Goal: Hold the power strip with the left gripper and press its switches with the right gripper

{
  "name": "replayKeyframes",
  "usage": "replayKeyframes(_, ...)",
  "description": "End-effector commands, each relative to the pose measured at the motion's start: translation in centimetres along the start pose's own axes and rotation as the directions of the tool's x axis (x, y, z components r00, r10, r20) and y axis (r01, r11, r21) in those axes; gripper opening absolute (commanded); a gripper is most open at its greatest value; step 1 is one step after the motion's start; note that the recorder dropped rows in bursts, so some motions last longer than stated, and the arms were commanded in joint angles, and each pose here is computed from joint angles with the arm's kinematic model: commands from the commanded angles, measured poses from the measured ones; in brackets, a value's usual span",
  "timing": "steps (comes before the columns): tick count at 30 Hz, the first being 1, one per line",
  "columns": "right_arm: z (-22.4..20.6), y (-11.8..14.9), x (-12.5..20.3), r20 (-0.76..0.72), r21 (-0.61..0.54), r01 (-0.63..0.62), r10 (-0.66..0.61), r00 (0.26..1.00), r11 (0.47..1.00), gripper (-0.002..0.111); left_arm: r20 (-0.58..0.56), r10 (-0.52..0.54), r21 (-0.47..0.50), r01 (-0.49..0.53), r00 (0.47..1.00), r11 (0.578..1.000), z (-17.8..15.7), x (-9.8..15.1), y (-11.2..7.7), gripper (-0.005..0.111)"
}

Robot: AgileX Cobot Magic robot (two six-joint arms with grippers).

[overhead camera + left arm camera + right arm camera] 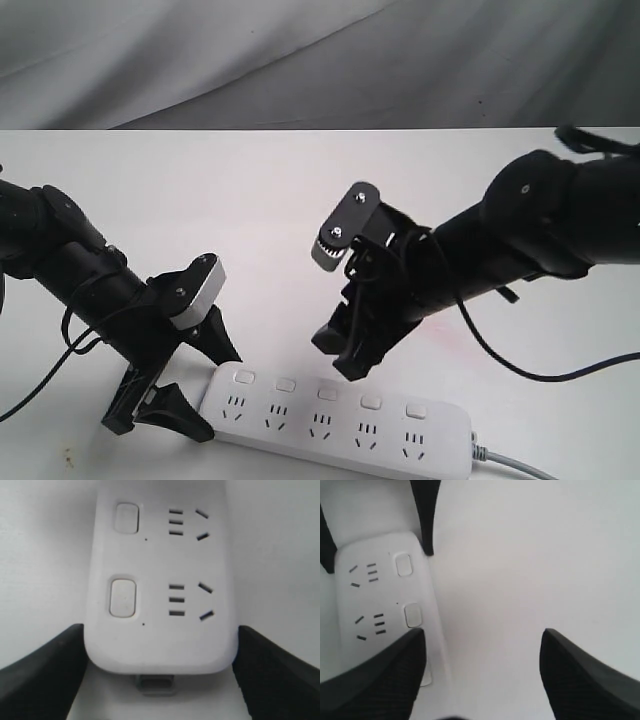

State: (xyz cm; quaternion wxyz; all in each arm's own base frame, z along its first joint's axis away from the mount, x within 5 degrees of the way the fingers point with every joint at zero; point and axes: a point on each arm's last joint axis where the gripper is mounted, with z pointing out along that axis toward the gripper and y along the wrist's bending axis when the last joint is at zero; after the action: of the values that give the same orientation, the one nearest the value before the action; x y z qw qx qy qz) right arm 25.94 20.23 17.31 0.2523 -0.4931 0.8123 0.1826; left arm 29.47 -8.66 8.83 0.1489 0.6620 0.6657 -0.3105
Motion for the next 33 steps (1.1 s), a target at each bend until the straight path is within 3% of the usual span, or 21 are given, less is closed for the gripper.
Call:
replayKeyframes(1,-1.3,0.1,-0.2,0.002,0.033,0.041,-0.041,0.999,0.999,0.06,-0.117,0.023,0.052,-0.017,0.993,0.998,1.3,1.8,-0.6,0.05)
replayKeyframes(6,-0.8,0.0,1.5,-0.075,0.054,0.042,-0.038,0.996,0.998,0.06,-0.117,0.023,0.052,-0.017,0.993,0.998,1.3,1.8,-0.6,0.05)
replayKeyframes(12,-0.6,-0.5,4.2,-0.103,0.075,-0.056,0.064,0.993,0.996,0.06,-0.117,0.023,0.052,-0.017,0.993,0.998,1.3,1.8,-0.6,0.05)
replayKeyframes(33,-0.2,-0.2,4.2,-0.082,0.036,-0.058,0.061,0.995,0.998,0.06,-0.117,0.023,0.052,-0.017,0.993,0.998,1.3,1.8,-0.6,0.05)
